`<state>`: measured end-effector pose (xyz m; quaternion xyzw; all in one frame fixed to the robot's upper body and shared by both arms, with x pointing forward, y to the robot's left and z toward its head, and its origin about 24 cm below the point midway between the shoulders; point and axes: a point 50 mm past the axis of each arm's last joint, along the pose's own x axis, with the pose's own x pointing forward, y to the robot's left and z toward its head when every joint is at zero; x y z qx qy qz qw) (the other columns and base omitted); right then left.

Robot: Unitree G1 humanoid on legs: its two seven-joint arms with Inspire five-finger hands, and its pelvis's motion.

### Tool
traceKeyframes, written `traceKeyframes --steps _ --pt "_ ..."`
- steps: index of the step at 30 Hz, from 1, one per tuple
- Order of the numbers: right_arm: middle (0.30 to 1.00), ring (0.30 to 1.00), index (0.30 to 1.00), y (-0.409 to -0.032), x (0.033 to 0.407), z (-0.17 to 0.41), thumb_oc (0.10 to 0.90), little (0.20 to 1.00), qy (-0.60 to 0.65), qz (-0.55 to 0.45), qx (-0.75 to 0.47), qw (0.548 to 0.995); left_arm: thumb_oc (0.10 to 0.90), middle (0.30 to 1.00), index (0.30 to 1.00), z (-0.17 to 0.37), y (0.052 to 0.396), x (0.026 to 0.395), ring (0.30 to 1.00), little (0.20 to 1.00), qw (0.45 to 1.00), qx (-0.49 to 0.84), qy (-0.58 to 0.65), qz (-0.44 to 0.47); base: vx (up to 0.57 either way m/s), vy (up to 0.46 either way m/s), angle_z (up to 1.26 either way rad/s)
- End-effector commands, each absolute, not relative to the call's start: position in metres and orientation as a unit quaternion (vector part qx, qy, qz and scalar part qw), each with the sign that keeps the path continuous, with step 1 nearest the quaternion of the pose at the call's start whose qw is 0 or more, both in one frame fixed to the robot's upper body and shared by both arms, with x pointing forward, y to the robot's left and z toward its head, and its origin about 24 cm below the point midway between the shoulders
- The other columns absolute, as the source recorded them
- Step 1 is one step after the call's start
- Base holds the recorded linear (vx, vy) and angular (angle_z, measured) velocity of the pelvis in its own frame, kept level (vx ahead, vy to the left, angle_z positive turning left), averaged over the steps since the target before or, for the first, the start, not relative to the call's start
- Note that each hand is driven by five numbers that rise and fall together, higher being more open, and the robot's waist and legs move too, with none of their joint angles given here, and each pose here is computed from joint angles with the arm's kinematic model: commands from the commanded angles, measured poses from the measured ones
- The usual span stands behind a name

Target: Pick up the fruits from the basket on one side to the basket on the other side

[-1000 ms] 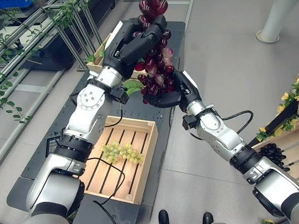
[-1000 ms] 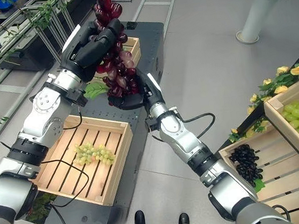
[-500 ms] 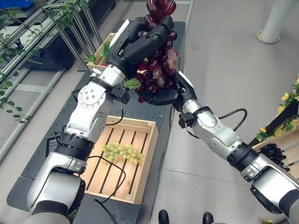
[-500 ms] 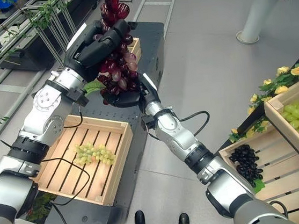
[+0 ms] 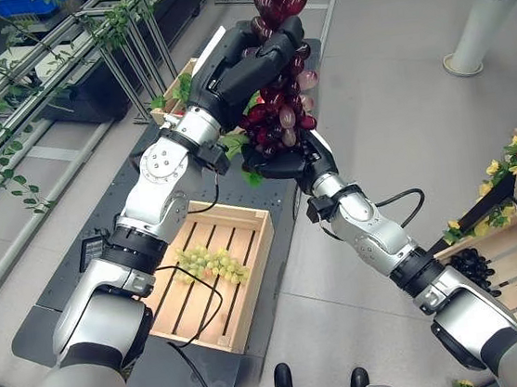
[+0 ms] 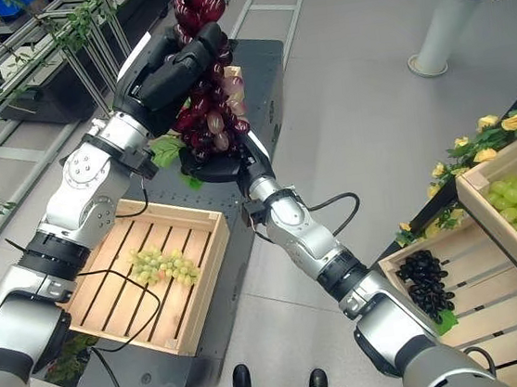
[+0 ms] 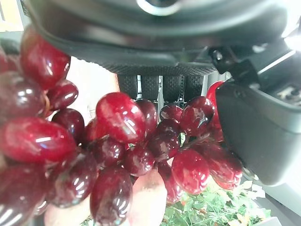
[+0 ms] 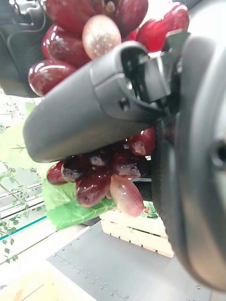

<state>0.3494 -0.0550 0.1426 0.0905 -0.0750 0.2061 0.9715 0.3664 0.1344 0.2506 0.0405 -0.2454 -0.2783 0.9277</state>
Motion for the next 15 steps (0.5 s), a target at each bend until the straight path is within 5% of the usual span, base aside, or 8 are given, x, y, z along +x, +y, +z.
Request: traceKeyframes --steps 1,15 --pt "0.3 0.3 0.3 -0.037 0.352 0.204 0.4 0.3 -0.216 0.23 0.15 0.937 0.8 0.9 0.9 0.277 0.142 0.385 0.9 0.9 0.94 -0.004 -0.261 -0.222 0.0 0.0 0.0" --pt "0.3 0.3 0.3 -0.059 0.358 0.19 0.4 0.3 -0.2 0.181 0.157 0.95 0.8 0.9 0.9 0.242 0.183 0.399 0.9 0.9 0.979 0.035 -0.176 -0.101 0.0 0.002 -0.01"
